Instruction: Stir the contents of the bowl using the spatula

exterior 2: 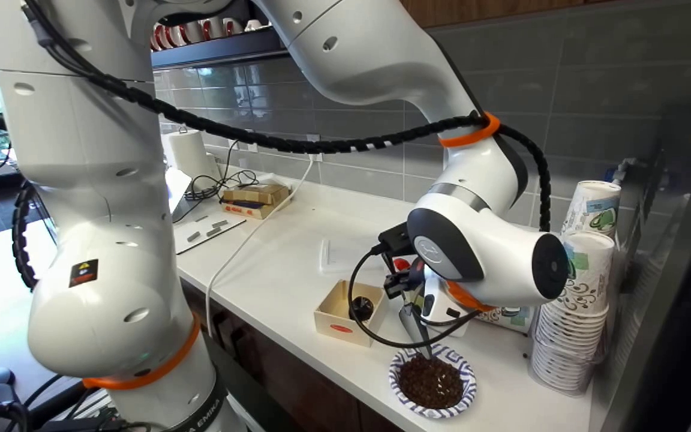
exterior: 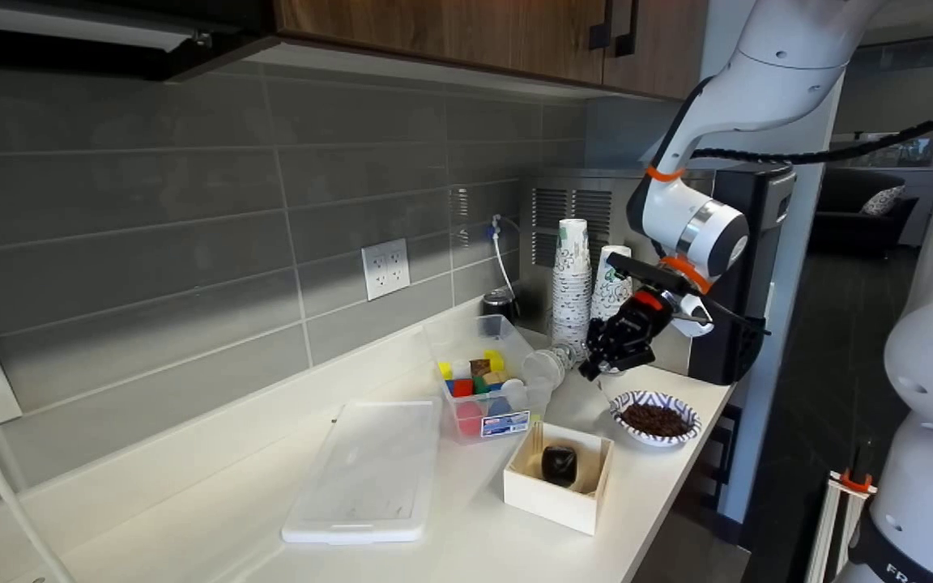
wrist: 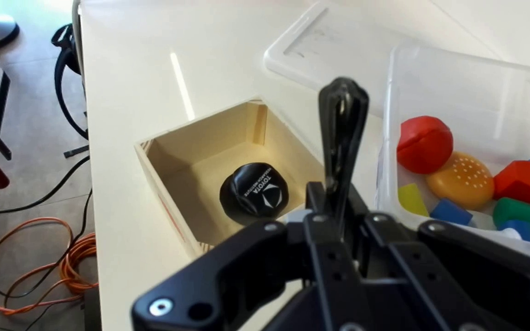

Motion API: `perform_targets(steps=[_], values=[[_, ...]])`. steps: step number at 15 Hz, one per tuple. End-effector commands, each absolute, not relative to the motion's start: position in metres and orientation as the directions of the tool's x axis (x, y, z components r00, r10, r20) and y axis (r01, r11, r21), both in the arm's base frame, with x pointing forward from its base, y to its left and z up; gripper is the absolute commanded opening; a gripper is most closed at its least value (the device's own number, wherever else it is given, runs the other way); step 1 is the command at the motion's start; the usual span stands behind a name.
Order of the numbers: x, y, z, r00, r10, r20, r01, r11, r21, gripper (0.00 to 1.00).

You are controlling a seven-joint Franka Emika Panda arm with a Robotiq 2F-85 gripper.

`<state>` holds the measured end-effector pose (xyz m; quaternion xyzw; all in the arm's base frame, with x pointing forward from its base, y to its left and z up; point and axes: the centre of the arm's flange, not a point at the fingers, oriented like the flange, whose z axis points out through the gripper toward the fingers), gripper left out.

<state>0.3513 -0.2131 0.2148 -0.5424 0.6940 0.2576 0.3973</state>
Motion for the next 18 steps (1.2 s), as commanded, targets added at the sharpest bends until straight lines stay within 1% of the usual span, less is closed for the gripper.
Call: perform_targets(steps=[1,5,9,13,15,18], values=[[0.369,-0.203,0.22,-0.063,-0.511,-0.857,-0.95,0.293,-0.104,0.03],[0.382,-0.19,0.226,-0.037,-0.508,-0.861,-0.958,0.263,-0.114,0.03],[0.381,-0.188,0.227,-0.061,-0.493,-0.868,-0.973,0.225,-0.059,0.03],[0.369,-0.196,0.225,-0.14,-0.463,-0.875,-0.978,0.2,0.051,0.03],[0.361,-0.204,0.226,-0.197,-0.466,-0.863,-0.972,0.21,0.109,0.03],[0.348,-0.218,0.224,-0.254,-0.488,-0.835,-0.959,0.24,0.152,0.03]])
